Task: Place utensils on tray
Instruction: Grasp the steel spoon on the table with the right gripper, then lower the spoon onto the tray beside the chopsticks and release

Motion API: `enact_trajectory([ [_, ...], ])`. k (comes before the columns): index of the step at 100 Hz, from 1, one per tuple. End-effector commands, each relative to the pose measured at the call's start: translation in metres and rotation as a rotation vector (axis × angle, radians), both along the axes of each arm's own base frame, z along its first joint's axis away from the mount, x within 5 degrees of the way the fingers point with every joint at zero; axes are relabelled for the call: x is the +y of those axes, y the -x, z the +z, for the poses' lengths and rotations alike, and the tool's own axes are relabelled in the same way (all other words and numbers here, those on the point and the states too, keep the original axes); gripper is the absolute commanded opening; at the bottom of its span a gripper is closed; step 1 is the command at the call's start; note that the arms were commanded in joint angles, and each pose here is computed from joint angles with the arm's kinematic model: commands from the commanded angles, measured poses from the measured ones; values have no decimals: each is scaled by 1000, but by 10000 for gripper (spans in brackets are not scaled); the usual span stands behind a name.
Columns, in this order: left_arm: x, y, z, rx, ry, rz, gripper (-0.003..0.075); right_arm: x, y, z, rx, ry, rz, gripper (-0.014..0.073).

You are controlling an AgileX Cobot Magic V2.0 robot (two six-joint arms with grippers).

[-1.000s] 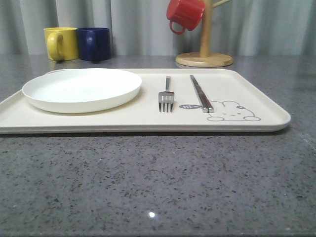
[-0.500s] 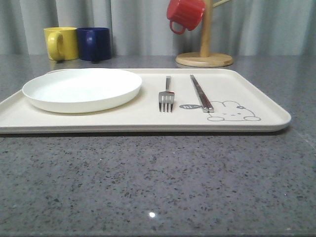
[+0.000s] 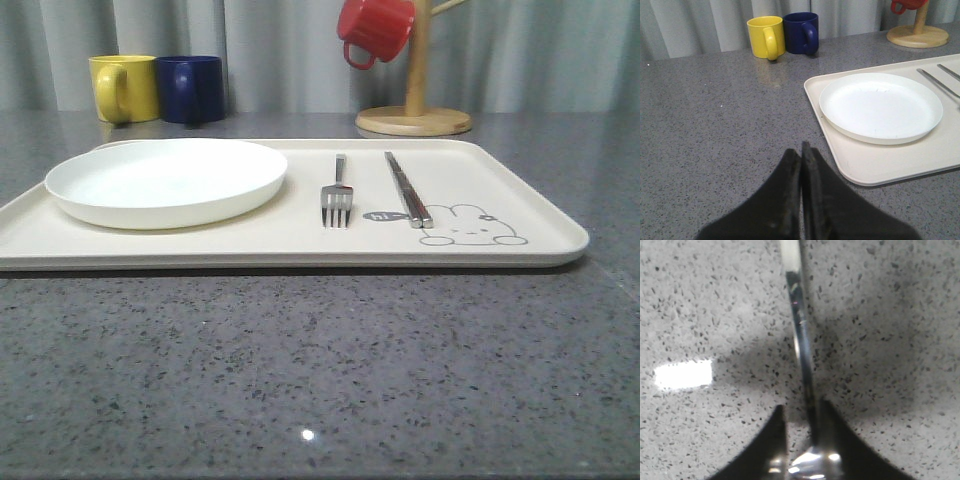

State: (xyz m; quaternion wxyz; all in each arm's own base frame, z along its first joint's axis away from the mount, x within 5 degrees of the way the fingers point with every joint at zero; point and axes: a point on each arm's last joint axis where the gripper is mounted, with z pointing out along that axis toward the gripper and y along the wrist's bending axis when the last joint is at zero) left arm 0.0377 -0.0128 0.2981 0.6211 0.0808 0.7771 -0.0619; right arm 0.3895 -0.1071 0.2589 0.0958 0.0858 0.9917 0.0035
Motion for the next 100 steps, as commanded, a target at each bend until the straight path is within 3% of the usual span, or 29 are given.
enact_trajectory([
  [1,0,-1,13,-83,29,8,-19,-2,2,24,-81,23,7,-1],
  [11,0,-1,13,-83,29,8,-19,-2,2,23,-82,23,7,-61],
  [29,0,-1,13,-83,29,8,-19,-1,1,26,-99,16,-1,-64],
  [47,0,-1,13,-83,29,8,-19,16,10,54,-177,-33,12,-64],
  [73,0,-1,13,-83,29,8,-19,91,35,109,-299,-55,182,-64],
  [100,0,-1,13,-83,29,8,-19,188,47,114,-287,-184,225,-64],
])
